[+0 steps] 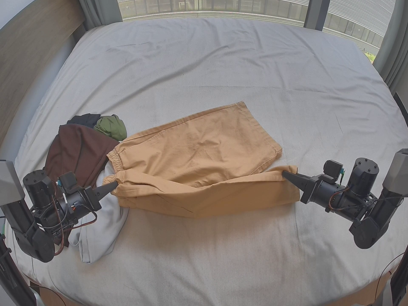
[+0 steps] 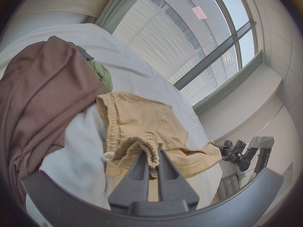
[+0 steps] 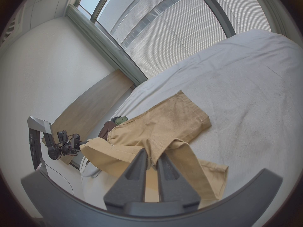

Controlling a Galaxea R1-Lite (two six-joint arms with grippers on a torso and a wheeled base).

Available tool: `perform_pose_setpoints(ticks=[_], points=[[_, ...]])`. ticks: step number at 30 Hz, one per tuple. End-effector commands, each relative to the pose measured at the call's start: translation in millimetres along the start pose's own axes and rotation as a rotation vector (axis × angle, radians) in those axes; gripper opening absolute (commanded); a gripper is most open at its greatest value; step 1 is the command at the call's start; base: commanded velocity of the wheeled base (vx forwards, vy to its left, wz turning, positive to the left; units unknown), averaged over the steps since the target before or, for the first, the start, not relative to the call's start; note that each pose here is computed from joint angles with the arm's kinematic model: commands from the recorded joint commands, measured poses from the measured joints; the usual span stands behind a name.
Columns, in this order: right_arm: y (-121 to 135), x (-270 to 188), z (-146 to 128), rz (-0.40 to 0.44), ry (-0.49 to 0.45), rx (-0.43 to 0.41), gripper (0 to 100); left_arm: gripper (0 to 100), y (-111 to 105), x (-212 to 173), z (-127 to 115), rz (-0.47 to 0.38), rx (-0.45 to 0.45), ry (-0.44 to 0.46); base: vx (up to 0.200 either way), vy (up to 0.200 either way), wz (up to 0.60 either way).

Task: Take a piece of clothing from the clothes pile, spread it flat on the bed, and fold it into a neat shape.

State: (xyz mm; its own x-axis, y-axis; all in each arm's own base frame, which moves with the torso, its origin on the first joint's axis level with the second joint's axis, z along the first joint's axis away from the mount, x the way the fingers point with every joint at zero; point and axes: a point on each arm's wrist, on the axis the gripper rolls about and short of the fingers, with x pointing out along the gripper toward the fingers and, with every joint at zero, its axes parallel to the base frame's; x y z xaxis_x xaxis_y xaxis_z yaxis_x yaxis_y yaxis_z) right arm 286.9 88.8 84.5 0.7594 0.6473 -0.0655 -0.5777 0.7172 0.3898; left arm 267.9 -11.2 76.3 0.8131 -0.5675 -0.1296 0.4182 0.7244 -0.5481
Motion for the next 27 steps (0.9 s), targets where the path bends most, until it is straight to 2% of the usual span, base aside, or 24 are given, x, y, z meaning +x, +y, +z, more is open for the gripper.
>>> perform_pose_setpoints(ticks=[1,10,20,27], points=[[2.3,6.2,9.8,0.017,-0.041,-0.016,0,0,-6.5,1.0,10.8,-0.018,0.017,-0.044,0.0,0.0,0.0],[-1.7,26.9,30.7,0.025,-0.14,-0.008,0,0,-6.5,5.5,17.5,0.009,0.016,-0.089,0.0,0.0,0.0],[-7.4,44.0,49.5,0.018,-0.152,-0.01,0,0,-8.7,9.8,15.3,0.005,0.015,-0.084,0.0,0.0,0.0],[-6.8,56.6,66.0,0.025,-0.163,-0.016,0,0,-13.6,18.2,20.4,0.036,-0.014,-0.139,0.0,0.0,0.0]])
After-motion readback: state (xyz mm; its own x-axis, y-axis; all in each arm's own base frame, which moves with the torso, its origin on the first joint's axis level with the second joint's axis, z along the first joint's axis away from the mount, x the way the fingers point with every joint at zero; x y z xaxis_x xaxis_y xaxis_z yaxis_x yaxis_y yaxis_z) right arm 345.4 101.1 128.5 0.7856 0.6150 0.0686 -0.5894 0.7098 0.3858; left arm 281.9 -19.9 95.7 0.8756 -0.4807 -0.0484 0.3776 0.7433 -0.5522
